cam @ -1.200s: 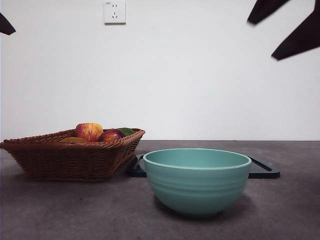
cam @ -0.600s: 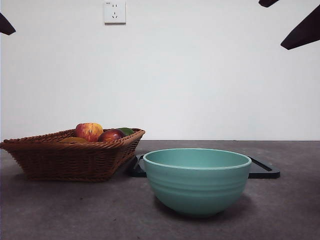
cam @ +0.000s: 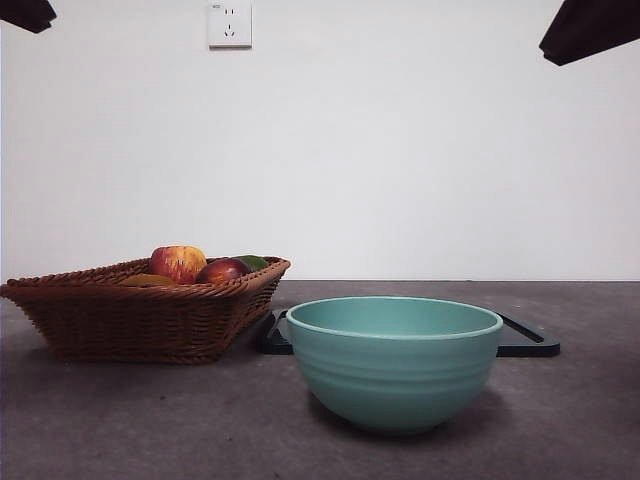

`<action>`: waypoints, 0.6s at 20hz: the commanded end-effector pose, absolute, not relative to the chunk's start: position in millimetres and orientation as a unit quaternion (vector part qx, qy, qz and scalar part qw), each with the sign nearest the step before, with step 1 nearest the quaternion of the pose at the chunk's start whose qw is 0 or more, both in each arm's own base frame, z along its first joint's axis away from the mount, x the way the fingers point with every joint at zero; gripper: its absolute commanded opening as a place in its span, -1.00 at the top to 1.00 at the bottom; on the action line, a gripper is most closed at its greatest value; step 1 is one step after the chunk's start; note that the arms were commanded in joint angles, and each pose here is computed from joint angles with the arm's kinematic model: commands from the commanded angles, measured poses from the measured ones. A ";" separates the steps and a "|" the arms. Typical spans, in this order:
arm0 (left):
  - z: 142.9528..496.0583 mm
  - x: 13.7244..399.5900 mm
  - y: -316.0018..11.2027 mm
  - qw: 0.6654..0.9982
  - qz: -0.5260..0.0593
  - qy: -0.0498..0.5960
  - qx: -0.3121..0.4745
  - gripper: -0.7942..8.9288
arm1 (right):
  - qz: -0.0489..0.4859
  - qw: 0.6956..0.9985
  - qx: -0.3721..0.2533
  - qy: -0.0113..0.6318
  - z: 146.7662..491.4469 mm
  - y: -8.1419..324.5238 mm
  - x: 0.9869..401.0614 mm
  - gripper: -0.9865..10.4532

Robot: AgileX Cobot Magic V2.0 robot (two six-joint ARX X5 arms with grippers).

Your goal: Pick up the wifruite, put it on the bowl, pick up the plate, put it on desk

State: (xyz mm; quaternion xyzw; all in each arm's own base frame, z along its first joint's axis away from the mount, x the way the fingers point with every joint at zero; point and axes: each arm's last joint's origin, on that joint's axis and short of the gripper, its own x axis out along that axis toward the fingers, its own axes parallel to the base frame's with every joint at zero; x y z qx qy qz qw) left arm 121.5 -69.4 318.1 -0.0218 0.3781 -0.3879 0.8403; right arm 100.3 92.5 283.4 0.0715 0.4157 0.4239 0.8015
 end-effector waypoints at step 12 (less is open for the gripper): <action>323.7 122.0 -70.5 0.842 -0.397 0.366 -0.017 0.82 | 0.431 0.803 0.066 0.407 285.8 94.4 101.1 0.82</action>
